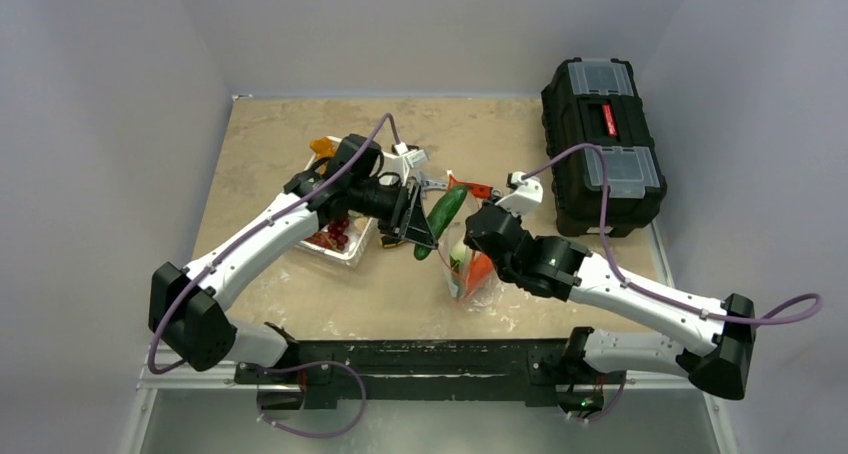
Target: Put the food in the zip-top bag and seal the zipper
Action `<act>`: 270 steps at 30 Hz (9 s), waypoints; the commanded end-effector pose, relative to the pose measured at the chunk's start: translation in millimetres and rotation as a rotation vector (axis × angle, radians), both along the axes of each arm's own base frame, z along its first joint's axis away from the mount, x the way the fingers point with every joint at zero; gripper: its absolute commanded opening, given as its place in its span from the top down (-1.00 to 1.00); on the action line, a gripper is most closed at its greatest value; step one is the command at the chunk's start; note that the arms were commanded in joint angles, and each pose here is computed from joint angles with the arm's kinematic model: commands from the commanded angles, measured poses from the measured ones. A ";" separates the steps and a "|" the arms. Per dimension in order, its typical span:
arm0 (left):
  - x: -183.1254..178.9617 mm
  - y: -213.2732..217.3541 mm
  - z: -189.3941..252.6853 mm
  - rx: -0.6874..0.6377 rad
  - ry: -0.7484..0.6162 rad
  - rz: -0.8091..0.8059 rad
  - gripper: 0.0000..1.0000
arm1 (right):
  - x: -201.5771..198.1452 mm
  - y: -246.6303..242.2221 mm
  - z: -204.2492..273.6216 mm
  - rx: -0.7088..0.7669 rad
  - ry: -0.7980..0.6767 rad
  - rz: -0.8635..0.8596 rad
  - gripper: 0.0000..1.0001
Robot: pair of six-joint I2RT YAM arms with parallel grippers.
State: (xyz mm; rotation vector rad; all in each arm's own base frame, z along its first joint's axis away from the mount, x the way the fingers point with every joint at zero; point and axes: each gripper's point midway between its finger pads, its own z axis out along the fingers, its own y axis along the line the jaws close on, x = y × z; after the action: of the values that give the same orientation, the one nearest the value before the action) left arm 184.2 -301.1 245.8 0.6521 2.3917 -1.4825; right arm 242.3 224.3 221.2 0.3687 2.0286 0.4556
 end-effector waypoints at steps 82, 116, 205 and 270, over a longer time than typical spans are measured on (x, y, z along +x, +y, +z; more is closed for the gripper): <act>1.8 -14.8 -7.1 0.277 -0.134 0.446 -0.18 | -26.8 17.3 48.3 0.131 -0.239 0.161 1.00; -35.1 -77.3 66.5 0.016 -0.165 0.233 1.00 | -53.0 -44.4 87.9 0.036 -0.361 0.248 1.00; 144.3 164.1 -1.8 0.578 -0.265 0.644 -0.35 | -37.0 -51.0 44.4 -0.177 -0.322 0.182 1.00; 145.1 229.2 -7.2 0.729 -0.389 0.768 1.00 | -40.3 -38.7 25.2 -0.171 -0.244 0.211 1.00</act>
State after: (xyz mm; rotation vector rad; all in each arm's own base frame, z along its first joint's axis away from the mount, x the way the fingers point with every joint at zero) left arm 332.0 -48.4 201.5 0.0337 2.5498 -0.0111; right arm 200.3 179.9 227.6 -0.0424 1.8793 0.3851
